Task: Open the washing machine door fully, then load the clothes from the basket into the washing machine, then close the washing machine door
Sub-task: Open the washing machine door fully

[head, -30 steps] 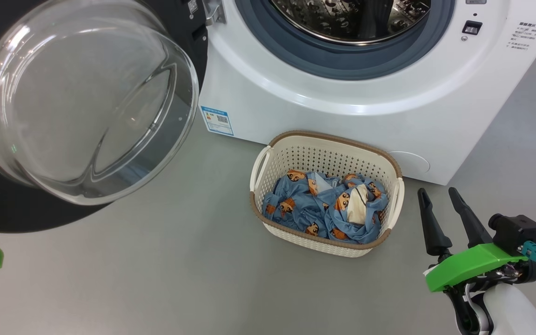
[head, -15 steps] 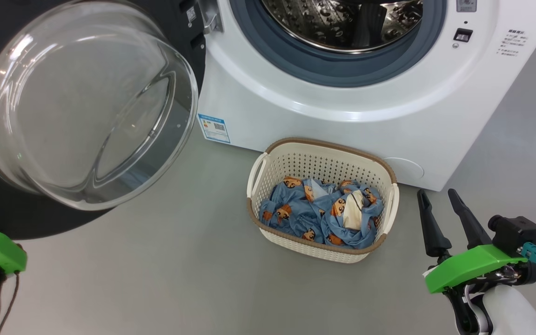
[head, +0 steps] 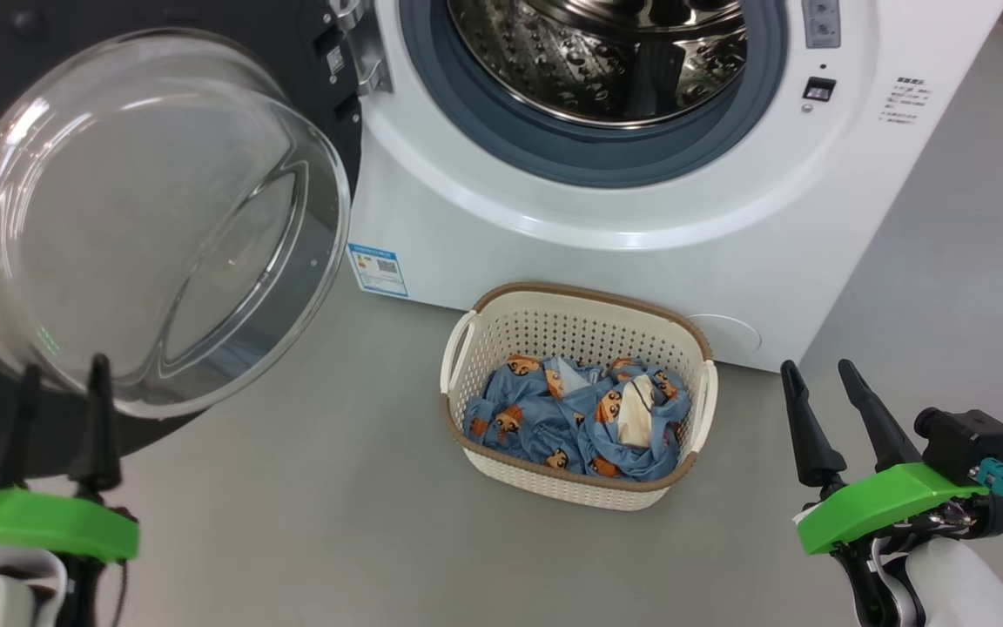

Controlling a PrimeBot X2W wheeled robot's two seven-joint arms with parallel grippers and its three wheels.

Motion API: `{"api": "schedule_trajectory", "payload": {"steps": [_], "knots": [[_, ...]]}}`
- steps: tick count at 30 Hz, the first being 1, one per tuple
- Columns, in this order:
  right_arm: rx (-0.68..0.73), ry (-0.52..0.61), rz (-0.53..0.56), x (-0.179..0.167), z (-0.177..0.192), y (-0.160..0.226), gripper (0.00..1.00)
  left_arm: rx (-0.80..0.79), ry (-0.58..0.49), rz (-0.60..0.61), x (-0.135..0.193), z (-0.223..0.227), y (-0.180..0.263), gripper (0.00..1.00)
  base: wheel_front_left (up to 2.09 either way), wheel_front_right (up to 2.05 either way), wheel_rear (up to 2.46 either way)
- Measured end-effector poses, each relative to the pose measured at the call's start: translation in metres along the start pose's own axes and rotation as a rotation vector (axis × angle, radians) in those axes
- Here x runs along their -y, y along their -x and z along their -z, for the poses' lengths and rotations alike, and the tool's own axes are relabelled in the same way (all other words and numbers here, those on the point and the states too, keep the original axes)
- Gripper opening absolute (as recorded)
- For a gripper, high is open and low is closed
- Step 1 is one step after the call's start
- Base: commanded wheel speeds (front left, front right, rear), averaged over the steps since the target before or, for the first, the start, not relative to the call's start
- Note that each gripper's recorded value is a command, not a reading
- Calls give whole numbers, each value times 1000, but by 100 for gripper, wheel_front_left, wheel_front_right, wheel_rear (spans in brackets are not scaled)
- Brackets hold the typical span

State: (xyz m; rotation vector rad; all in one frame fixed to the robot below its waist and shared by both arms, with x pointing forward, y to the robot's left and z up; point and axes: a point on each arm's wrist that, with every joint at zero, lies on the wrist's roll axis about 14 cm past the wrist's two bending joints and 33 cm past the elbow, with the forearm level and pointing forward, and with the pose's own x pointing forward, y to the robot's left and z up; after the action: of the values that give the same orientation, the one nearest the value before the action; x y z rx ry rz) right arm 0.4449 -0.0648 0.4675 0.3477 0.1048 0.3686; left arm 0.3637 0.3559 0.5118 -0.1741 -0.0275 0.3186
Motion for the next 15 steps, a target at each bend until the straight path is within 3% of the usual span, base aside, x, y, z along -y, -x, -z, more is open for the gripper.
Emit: {"api": "schedule_trajectory", "payload": {"steps": [15], "knots": [[62,45,57,22,-26,35,100,-2,89,149,72,17,16,100,0,0,0]]}}
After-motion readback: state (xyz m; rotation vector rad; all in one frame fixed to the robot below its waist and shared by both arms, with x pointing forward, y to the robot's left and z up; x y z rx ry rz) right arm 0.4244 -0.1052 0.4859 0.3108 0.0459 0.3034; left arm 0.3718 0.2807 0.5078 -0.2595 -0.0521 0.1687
